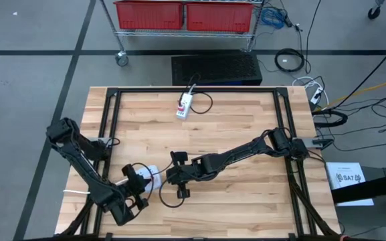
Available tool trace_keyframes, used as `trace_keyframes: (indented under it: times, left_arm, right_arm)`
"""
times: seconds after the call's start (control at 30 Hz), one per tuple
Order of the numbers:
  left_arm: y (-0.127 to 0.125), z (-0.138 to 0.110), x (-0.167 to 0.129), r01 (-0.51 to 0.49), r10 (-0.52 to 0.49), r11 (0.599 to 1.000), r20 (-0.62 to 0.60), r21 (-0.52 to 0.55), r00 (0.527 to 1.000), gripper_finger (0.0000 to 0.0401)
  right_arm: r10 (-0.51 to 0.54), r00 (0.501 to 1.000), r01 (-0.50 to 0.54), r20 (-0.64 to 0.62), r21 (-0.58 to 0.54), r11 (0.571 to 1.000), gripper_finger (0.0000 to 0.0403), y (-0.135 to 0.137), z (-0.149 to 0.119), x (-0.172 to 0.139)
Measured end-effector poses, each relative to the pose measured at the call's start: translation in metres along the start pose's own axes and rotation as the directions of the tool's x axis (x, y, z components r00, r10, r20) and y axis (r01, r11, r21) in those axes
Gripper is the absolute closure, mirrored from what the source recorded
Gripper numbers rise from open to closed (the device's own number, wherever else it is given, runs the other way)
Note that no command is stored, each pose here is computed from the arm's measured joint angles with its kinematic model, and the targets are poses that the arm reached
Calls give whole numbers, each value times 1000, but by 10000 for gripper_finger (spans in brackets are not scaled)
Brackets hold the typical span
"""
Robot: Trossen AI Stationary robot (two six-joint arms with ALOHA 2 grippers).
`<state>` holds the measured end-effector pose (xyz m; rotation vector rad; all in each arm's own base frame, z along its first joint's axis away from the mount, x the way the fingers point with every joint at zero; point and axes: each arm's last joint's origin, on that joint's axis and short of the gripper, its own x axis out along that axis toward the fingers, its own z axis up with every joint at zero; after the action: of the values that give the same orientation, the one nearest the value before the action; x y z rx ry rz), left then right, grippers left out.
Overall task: Insert USB
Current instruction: Insert the black charger cable into the light pink charger adapter, then return to Home Position
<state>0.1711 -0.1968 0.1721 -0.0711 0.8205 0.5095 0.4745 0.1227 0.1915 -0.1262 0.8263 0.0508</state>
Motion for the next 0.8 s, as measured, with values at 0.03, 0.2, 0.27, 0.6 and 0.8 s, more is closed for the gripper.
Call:
trace_keyframes:
  times: [0.03,0.2,0.27,0.6,0.8]
  left_arm:
    - [0,0,0,-2,2,1000,-1,1,1000,399]
    - [-1,3,-3,-4,4,1000,0,4,1000,399]
    - [1,5,-8,-6,6,1000,-8,16,1000,399]
    - [16,15,-48,116,-116,993,105,6,988,399]
    - [37,22,-74,176,-183,983,242,48,953,399]
  right_arm:
    - [0,1000,0,0,0,1000,403,0,0,0]
    - [0,1000,0,0,-3,1000,403,0,0,0]
    - [2,1000,-2,1,-9,1000,403,0,0,-1]
    - [41,999,-39,19,-93,995,403,2,12,-32]
    - [54,998,-50,13,-217,975,403,6,18,-62]
